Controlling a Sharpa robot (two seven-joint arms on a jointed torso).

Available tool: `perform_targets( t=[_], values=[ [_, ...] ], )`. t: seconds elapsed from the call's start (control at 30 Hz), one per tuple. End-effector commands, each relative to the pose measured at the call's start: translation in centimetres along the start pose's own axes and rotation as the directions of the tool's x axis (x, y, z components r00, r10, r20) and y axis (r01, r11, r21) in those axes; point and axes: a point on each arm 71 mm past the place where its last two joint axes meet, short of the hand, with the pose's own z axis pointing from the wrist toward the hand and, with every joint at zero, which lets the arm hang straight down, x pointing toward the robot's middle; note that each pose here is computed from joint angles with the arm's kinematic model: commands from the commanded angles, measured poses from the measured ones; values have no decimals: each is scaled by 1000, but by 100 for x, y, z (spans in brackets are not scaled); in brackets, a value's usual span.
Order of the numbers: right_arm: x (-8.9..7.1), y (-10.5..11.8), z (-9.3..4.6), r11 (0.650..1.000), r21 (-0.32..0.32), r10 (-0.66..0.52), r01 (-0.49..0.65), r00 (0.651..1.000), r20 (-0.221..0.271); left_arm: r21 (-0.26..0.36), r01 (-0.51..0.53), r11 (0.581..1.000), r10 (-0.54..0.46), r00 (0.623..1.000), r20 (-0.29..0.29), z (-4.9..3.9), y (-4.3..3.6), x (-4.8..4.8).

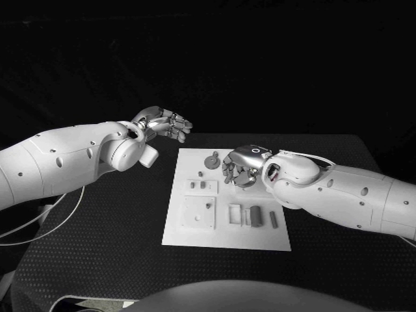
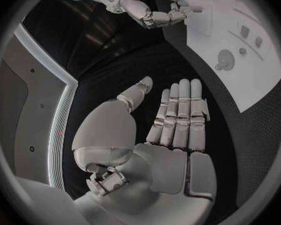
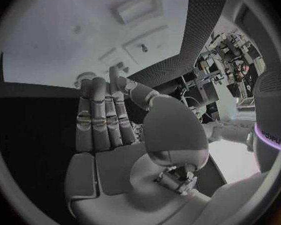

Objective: Assemble the parts on the task board

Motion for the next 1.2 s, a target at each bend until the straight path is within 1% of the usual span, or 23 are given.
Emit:
perform_targets(
  t=[0.03,0.23,0.37,0.5,0.73,1.2],
  values=[
    [17,211,71,998,-57,24,-26,999,-21,11,7,1000,-7,1000,-7,7,-22,17],
    [70,495,169,993,-120,13,-17,999,-36,22,7,1000,-6,1000,-10,28,-36,32],
    [208,684,220,987,-159,-2,-9,998,-67,17,4,1000,-4,1000,1,33,-35,29],
    [340,806,252,983,-183,-13,-4,996,-88,22,4,1000,-4,1000,-1,54,-47,53],
    [492,894,282,980,-199,-30,6,993,-116,23,5,1000,-5,1000,-11,64,-56,82],
    [668,945,304,979,-202,-37,4,987,-157,25,7,1000,-6,1000,-23,86,-67,115]
  ],
)
